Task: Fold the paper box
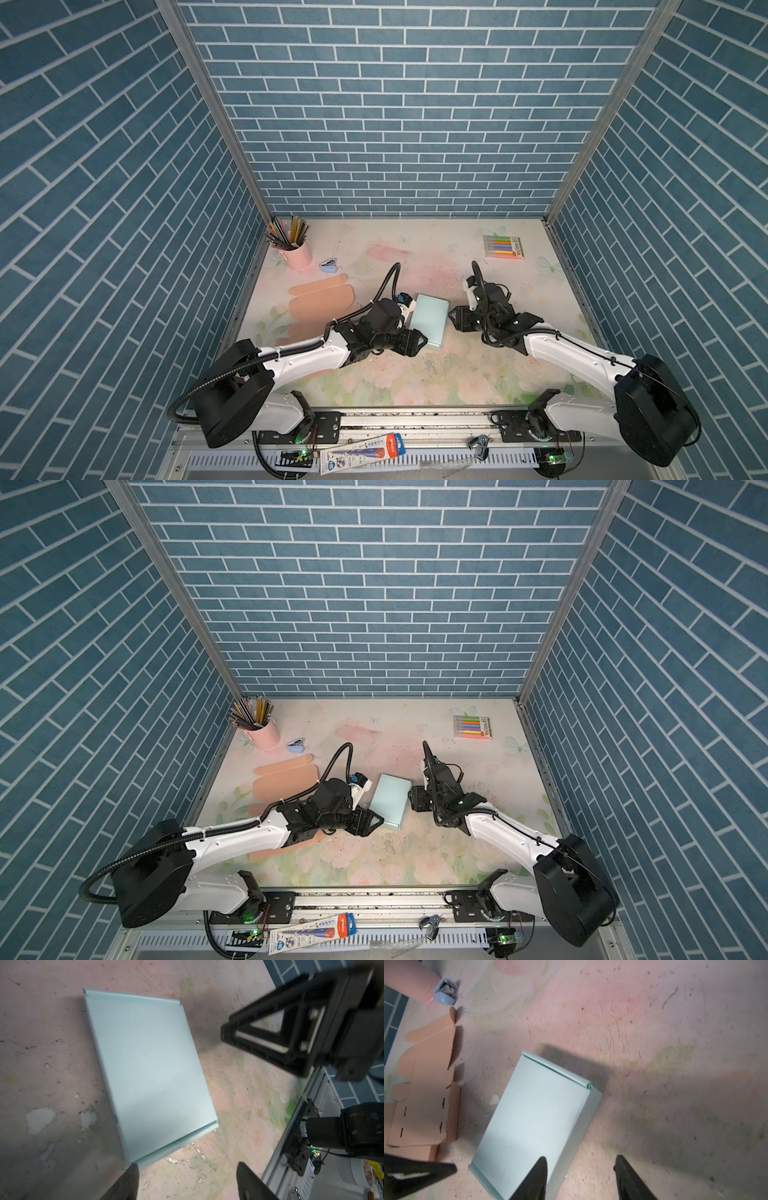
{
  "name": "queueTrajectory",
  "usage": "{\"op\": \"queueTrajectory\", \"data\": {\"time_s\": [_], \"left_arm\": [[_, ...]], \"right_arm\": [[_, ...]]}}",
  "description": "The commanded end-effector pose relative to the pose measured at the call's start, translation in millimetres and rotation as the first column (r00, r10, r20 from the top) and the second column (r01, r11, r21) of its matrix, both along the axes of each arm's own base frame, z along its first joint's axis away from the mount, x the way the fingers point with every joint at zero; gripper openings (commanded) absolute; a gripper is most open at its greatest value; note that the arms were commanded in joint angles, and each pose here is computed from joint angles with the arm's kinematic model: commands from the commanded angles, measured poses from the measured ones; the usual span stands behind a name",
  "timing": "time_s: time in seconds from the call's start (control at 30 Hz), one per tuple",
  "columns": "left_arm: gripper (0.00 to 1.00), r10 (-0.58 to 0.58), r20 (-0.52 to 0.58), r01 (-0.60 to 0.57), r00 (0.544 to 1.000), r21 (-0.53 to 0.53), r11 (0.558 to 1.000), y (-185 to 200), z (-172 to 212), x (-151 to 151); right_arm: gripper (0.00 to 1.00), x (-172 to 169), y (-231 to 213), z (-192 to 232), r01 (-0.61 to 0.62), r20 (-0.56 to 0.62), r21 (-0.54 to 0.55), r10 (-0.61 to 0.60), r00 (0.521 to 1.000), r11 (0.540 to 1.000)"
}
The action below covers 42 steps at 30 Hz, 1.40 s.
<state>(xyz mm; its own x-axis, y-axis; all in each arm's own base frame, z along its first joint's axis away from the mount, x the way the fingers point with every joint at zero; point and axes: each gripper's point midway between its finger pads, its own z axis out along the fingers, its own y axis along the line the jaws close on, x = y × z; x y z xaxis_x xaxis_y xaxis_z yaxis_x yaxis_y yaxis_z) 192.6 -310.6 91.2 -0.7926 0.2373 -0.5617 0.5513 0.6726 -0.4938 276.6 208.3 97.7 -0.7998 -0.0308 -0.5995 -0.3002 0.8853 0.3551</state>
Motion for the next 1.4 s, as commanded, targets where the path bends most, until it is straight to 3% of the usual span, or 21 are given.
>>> {"op": "queueTrajectory", "data": {"time_s": [0.0, 0.27, 0.5, 0.73, 1.37], "left_arm": [[0.74, -0.016, 0.008, 0.016, 1.0, 0.035, 0.999, -1.4, 1.2, -11.2], [0.74, -0.098, -0.001, 0.097, 0.995, -0.13, 0.987, -36.6, 13.2, -37.3], [0.73, -0.085, -0.034, 0.08, 0.996, -0.144, 0.986, -48.6, 0.9, -34.0], [0.73, -0.067, -0.043, 0.06, 0.997, -0.142, 0.988, -51.6, -8.0, -27.9], [0.72, 0.026, -0.059, -0.037, 0.998, -0.191, 0.981, -39.5, -9.0, 29.4]], "right_arm": [[0.6, 12.2, 9.1, 5.4, -0.097, 0.001, -0.004, 0.097, 0.995, 0.995], [0.72, 56.1, 44.8, 7.9, -0.2, -0.015, 0.076, 0.202, 0.979, 0.977], [0.72, 82.8, 60.5, -16.9, -0.231, -0.067, 0.099, 0.238, 0.969, 0.968], [0.71, 83.1, 69.4, -28.4, -0.26, -0.096, 0.13, 0.273, 0.957, 0.957], [0.66, 60.1, 46.0, -40.0, -0.233, -0.121, 0.094, 0.243, 0.962, 0.968]]}}
